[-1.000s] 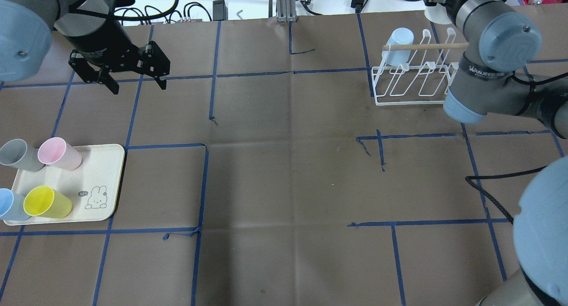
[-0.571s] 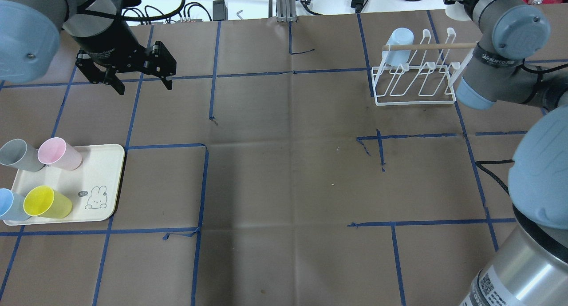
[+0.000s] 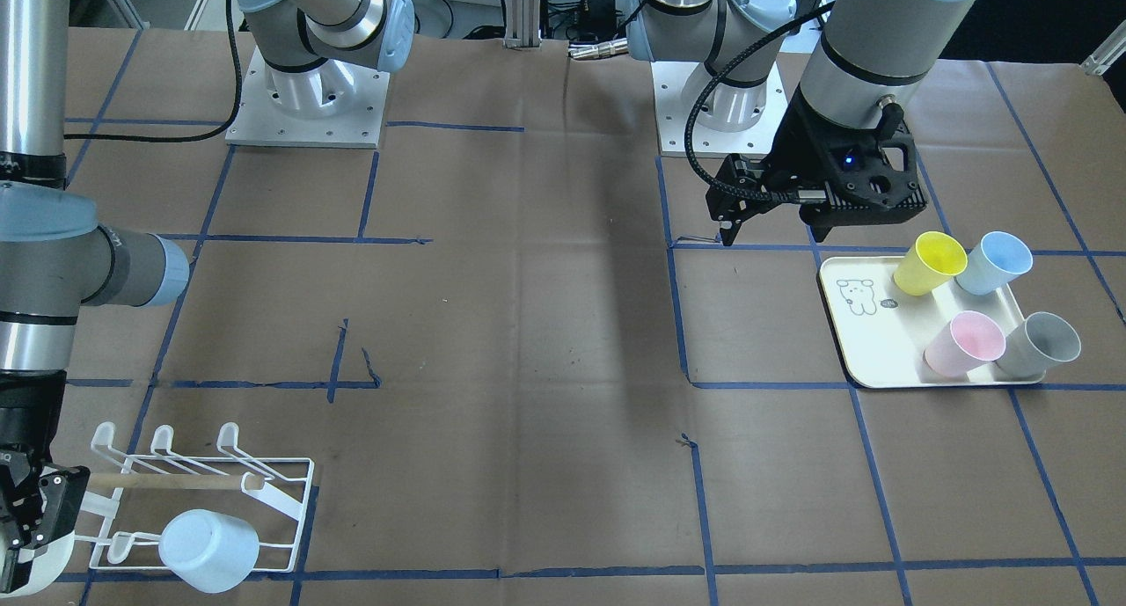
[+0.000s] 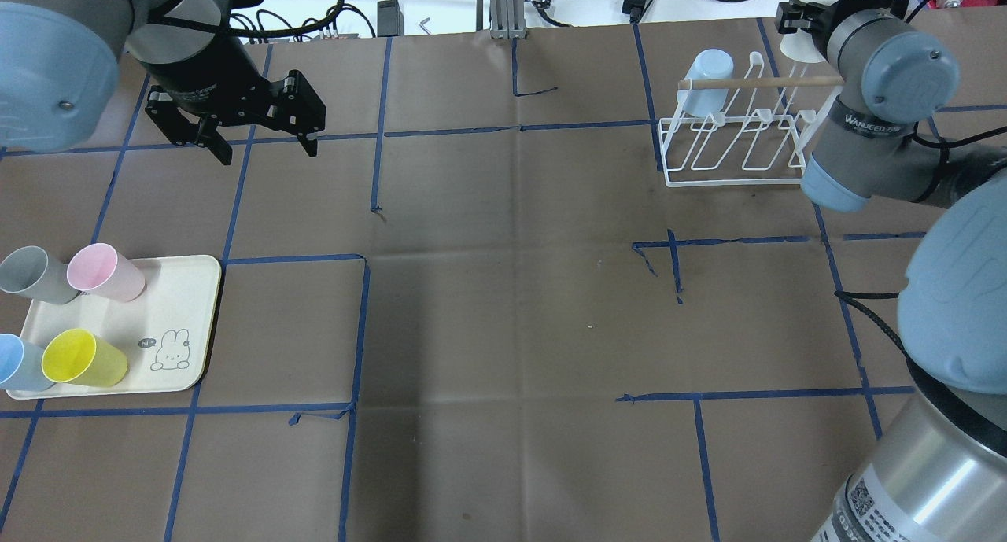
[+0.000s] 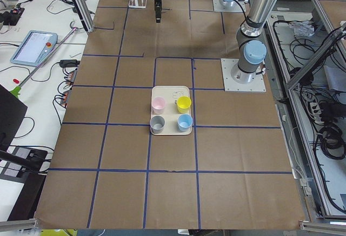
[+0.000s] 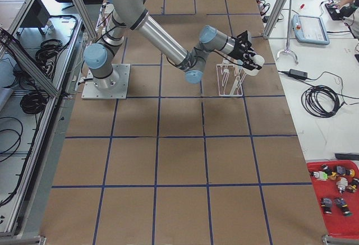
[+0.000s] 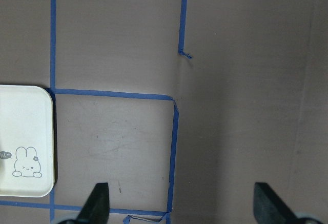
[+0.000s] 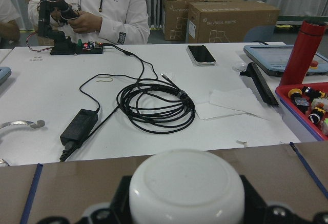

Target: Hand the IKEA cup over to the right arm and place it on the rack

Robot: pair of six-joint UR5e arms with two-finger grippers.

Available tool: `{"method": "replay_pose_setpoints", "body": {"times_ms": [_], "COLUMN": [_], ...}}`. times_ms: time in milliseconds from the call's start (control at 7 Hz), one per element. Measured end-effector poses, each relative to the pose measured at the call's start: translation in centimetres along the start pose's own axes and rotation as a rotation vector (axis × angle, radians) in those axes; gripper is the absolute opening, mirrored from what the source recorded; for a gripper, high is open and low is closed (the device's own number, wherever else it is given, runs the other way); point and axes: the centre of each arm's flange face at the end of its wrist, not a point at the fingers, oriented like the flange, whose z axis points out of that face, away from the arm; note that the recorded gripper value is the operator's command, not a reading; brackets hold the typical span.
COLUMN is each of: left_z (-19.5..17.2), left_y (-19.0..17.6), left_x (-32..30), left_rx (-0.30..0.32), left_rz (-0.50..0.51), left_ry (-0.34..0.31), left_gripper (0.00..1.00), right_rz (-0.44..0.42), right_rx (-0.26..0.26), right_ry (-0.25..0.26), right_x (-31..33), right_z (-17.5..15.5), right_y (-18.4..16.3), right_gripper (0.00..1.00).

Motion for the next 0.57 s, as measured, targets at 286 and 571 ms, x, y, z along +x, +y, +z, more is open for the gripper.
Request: {"method": "replay_pose_setpoints", "body": {"times_ms": [286,571], "left_z": [-0.09,-0.12], "left_y": [-0.11,-0.05], "left_x": [-0.5,-0.53], "left_rx": [0.002,0.002], "left_rz": [-0.008,-0.008], "left_ry": [0.002,0.001], "left_gripper": [1.0,1.0], "right_rz": [0.0,0.005], "right_rx": [0.001,-0.003], "right_ry": [0.004,0.012], "right_x": [-0.03,-0.03], "right_z": [0.49,0.72], "right_y": [1.13,1.21], "right_gripper": [1.0,1.0]}}
